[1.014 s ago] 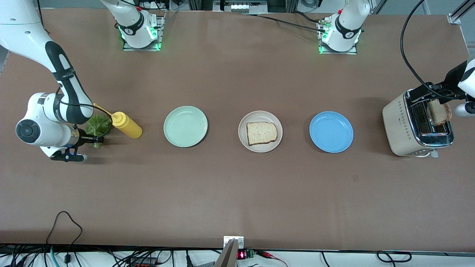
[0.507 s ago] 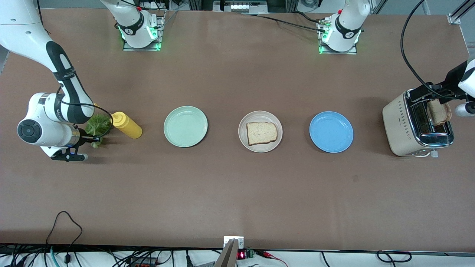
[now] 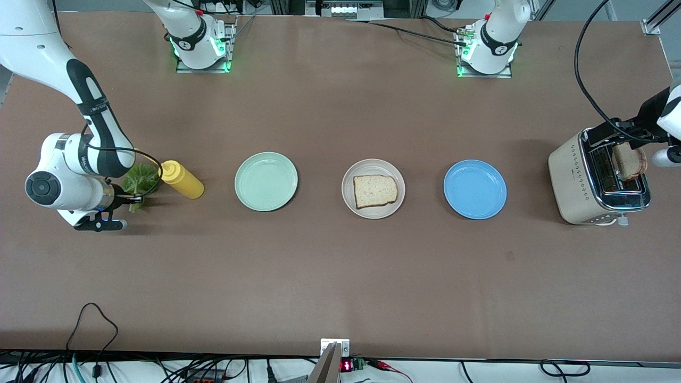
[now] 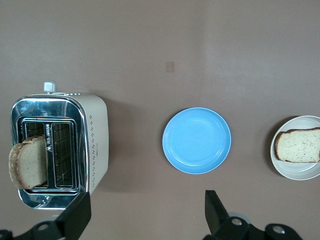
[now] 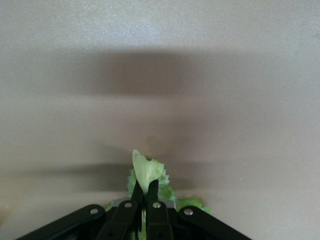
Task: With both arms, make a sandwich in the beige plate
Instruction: 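Lower the right gripper onto the lettuce leaf and grasp it, then lift the lettuce leaf and carry it over the beige plate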
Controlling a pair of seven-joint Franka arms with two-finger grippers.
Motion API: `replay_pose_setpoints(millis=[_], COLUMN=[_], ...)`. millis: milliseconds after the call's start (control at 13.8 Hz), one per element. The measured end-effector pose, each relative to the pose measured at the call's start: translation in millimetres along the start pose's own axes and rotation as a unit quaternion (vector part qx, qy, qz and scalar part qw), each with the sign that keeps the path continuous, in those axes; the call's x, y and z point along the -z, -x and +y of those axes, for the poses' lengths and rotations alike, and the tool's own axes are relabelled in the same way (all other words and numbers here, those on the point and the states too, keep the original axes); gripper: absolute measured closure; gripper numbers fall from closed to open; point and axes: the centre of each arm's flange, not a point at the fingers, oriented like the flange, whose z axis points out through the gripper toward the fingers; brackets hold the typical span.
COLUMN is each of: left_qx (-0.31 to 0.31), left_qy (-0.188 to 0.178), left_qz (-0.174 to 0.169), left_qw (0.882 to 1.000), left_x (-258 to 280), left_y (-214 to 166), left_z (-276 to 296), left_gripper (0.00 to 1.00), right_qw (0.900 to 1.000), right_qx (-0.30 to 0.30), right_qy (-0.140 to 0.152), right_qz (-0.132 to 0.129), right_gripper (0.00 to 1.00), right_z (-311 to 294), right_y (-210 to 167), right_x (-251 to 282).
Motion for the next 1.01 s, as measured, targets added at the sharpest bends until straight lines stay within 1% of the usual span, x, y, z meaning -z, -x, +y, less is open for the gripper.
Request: replay_pose_setpoints(millis=[217, 362, 724, 1014], left_qx=[0.000, 0.000, 0.000, 0.000], left_qy=[0.000, 0.000, 0.000, 0.000], left_qz=[-0.001, -0.002, -0.003, -0.004], left_qw=[1.000, 1.000, 1.000, 1.000], left_x=[0, -1, -1, -1], left_y=[0, 0, 1, 1], left_z=[0, 0, 0, 0], left_gripper=[0.00, 0.00, 0.00, 0.00], right_qw=[1.000, 0.999, 0.998, 0.997], right_qx=[0.017, 0.031, 0.050, 0.058], right_qy=[0.003, 0.008, 0.023, 0.032], right_qz=[0.008, 0.010, -0.009, -0.029], right_gripper=[0.96, 0.96, 0.96, 0.96], right_z=[3, 8, 25, 27], right_y=[-1, 2, 33, 78], right_x=[11, 30, 114, 196])
